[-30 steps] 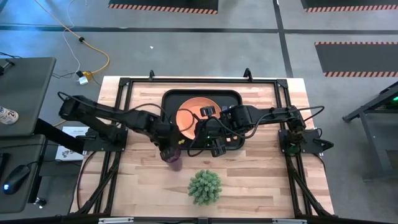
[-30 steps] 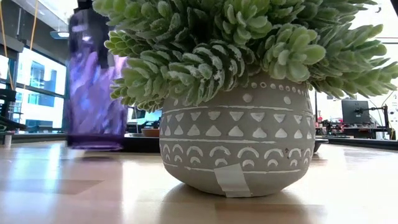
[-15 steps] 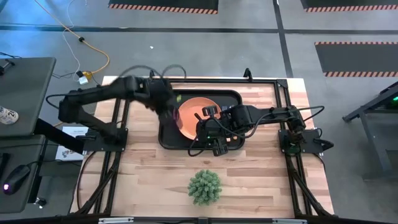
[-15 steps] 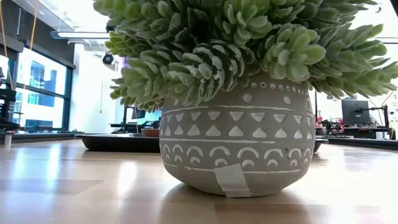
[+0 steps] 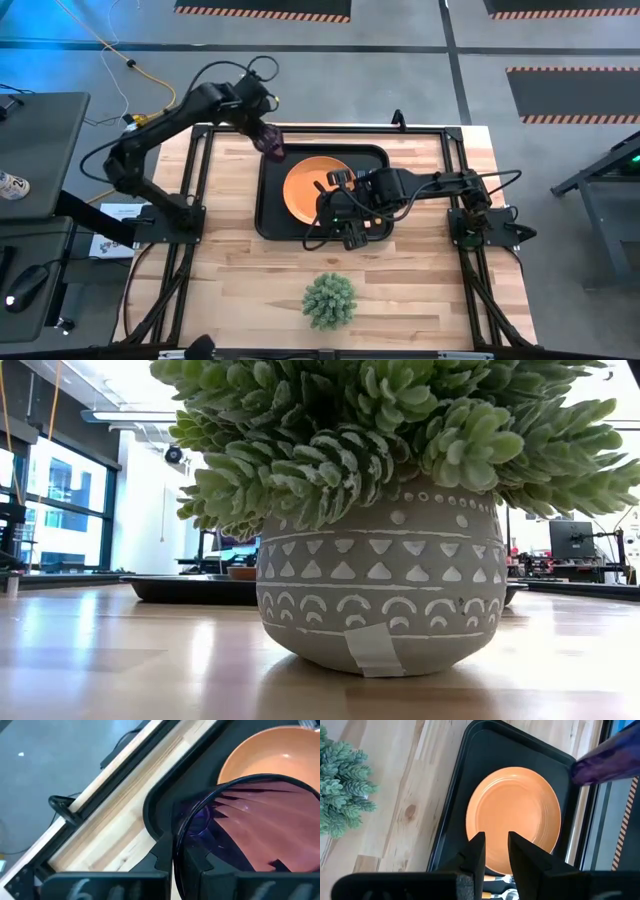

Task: Pick and place plate/cup/fork/spoon on tray
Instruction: Put the purple cup on the black tray

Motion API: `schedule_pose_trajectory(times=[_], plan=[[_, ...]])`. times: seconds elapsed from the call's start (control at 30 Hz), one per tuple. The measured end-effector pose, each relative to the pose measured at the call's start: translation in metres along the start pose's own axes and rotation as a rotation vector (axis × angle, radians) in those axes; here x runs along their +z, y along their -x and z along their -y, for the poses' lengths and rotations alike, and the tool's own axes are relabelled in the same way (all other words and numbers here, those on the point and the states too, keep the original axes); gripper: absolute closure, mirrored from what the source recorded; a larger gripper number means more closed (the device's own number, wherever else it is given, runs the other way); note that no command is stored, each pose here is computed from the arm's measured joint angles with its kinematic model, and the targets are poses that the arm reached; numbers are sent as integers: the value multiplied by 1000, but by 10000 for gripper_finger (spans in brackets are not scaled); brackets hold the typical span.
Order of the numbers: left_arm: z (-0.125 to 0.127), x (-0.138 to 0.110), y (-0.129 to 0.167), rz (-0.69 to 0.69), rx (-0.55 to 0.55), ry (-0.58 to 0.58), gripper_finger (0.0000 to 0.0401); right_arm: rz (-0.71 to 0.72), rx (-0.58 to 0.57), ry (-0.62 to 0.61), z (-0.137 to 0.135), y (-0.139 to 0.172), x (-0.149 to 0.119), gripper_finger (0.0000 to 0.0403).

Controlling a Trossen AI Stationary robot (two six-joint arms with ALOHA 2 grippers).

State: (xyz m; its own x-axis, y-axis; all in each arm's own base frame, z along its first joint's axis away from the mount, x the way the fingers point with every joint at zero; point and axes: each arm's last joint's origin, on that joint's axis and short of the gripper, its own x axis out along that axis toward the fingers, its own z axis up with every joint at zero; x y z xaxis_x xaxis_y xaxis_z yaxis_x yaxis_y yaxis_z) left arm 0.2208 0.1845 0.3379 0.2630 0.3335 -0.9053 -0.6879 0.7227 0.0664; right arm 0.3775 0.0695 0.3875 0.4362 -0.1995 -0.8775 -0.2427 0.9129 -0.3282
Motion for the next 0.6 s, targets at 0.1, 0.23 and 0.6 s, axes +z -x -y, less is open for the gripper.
schedule_pose_trajectory(times=[0.1,0.23,0.6], plan=[[-1,6,-20,-48,3,-22,396,-2,-2,-5,2,-1,0,327],[-4,10,-44,-121,15,-39,396,-4,-4,-11,5,-1,-1,327],[-3,15,-74,-197,-58,-47,396,-9,-4,-16,11,-3,-2,327]])
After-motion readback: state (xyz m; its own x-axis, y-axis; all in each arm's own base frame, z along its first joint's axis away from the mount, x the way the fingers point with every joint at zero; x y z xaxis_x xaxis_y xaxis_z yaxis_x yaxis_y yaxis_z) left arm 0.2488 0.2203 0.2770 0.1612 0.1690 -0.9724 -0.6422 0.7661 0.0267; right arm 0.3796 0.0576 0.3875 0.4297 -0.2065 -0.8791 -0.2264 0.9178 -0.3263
